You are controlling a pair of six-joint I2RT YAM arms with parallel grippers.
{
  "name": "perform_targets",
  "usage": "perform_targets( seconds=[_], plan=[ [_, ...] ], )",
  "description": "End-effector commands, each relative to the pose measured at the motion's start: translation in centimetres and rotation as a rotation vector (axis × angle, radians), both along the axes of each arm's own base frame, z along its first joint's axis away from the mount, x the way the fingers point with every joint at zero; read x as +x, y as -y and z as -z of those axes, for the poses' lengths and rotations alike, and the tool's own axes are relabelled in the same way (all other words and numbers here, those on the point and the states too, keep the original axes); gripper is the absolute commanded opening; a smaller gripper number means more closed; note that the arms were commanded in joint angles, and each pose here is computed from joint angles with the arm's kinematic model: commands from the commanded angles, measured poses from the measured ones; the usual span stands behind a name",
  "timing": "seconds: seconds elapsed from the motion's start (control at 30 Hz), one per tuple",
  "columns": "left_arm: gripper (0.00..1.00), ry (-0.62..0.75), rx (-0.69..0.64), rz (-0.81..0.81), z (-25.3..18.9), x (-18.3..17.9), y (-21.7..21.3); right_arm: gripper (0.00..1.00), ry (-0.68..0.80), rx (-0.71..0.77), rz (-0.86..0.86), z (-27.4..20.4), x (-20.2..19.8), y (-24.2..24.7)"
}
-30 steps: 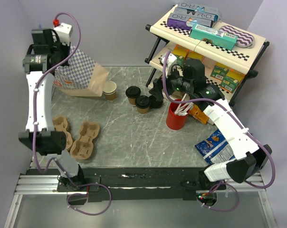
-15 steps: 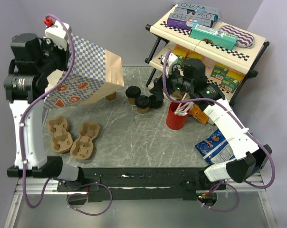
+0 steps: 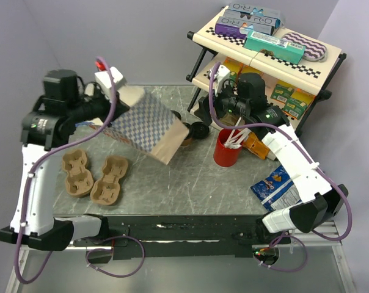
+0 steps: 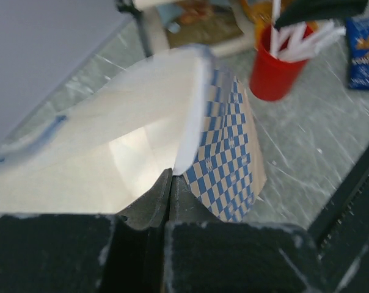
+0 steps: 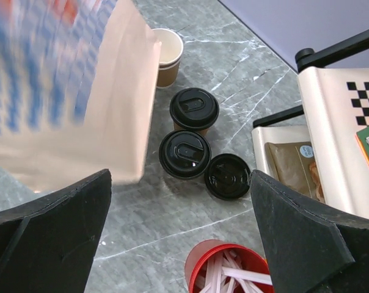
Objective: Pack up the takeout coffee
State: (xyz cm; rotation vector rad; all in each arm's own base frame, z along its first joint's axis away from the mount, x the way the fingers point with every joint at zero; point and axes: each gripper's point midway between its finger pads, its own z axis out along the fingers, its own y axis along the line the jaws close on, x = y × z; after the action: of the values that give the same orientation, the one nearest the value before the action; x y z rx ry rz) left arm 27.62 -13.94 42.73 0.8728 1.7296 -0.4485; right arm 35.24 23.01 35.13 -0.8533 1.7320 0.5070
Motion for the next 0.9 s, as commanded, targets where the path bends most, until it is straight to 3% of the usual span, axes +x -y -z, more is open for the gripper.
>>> perform_targets(
  seconds=[0.0, 0.23, 0.37, 0.6, 0.87],
  plan=[
    [0.01, -0.043, 0.024, 0.094, 2.4, -1.6, 1.8, 0.99, 0.069, 0.015, 0.017, -2.1, 0.5, 0.4],
    [0.01, -0.097, 0.037, 0.141, 4.1, -2.6, 2.8, 0.99, 0.064, 0.007, 0.023, -1.6, 0.3, 0.8],
    [0.01, -0.063, 0.070, 0.066, 3.9, -1.5, 2.0, 0.99, 0.058, 0.008, 0.029, -1.3, 0.4, 1.0],
    [0.01, 0.109, 0.104, -0.123, -0.5, 0.1, -1.1, 0.99, 0.054, 0.003, 0.032, -1.1, 0.4, 1.3],
    [0.01, 0.266, 0.033, -0.060, -6.8, -2.8, -0.8, 0.99, 0.036, 0.012, 0.028, -1.0, 1.1, 0.8]
  ],
)
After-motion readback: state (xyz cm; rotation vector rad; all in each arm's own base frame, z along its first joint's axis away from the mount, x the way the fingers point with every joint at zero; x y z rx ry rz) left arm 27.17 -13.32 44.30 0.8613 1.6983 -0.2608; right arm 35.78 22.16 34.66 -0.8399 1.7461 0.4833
